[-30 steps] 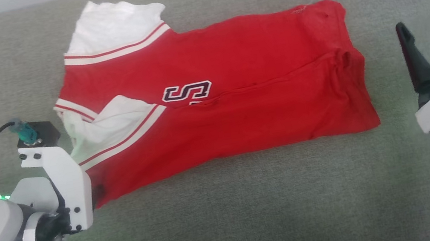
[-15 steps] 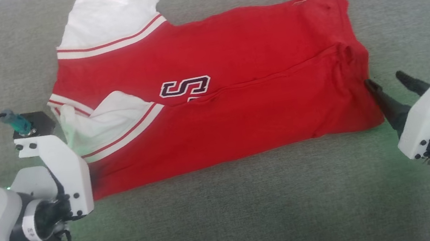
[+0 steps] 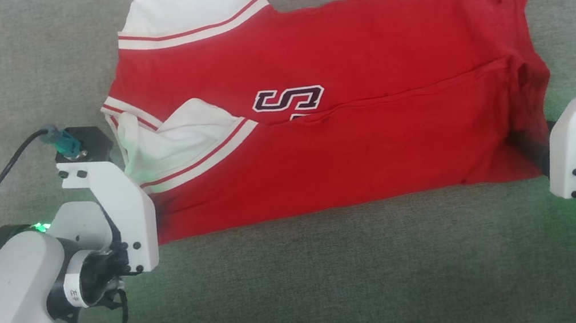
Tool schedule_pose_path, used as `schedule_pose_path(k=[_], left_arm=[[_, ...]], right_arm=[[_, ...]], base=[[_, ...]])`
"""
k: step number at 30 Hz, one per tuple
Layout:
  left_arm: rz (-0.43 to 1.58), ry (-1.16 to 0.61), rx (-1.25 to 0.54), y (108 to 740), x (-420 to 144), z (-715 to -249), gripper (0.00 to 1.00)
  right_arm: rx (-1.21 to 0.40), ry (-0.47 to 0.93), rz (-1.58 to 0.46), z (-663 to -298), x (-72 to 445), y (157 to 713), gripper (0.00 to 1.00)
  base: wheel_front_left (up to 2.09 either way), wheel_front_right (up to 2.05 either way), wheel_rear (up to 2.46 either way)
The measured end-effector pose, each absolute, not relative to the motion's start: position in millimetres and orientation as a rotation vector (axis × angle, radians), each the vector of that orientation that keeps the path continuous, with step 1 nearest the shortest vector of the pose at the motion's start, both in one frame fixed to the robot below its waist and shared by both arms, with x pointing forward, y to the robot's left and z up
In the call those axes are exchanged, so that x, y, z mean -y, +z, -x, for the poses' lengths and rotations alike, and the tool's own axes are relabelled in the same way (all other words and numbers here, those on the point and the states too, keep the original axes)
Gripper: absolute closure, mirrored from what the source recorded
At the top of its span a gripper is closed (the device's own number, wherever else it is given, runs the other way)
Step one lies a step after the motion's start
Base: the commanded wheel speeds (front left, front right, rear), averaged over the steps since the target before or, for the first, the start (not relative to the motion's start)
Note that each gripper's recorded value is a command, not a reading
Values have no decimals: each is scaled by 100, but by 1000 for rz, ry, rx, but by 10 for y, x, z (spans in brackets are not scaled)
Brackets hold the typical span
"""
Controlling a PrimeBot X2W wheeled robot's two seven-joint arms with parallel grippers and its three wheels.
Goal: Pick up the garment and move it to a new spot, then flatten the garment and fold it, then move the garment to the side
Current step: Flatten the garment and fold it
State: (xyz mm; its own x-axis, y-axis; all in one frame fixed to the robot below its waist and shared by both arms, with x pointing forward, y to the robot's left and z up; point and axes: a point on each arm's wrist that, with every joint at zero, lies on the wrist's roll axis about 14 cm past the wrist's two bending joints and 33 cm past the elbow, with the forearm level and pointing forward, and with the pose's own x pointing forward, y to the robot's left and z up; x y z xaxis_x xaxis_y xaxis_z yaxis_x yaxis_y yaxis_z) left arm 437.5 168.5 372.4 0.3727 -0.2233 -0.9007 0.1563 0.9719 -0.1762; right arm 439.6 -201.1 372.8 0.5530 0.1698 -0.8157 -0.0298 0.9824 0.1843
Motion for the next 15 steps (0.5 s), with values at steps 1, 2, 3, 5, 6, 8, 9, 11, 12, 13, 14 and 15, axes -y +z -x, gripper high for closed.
schedule_pose_path(k=[1,2,3,5,6,8,9,11,12,13,14,15], left_arm=[[66,-241,-1165,3718,-1695,-4370,100],[68,-241,-1164,3715,-1700,-4370,100],[65,-241,-1157,3712,-1704,-4372,100],[69,-241,-1155,3708,-1711,-4373,100],[70,-241,-1153,3710,-1710,-4376,100],[76,-242,-1151,3718,-1716,-4376,100],[79,-240,-1150,3725,-1720,-4375,100],[76,-240,-1150,3750,-1730,-4369,100],[77,-240,-1151,3771,-1733,-4365,100],[79,-242,-1153,3793,-1727,-4356,100],[76,-245,-1156,3812,-1725,-4338,100],[73,-245,-1163,3826,-1732,-4306,100]], right_arm=[[-989,125,-152,-4409,1996,3707,68],[-1004,132,-140,-4412,1986,3681,100],[-1013,133,-133,-4423,1991,3666,100],[-1010,131,-139,-4463,1990,3658,100],[-1013,138,-139,-4469,1964,3649,100],[-1013,145,-142,-4477,1944,3657,100],[-1015,149,-134,-4475,1945,3664,100],[-1023,164,-115,-4469,1944,3701,100],[-1024,167,-112,-4466,1954,3728,100],[-1027,173,-101,-4459,1960,3755,100],[-1030,179,-90,-4447,1970,3786,100],[-1035,182,-89,-4424,1982,3805,100]], base=[[0,0,0],[0,0,0],[0,0,0],[0,0,0],[0,0,0],[0,0,0],[0,0,0],[0,0,0],[0,0,0],[0,0,0],[0,0,0],[0,0,0]])
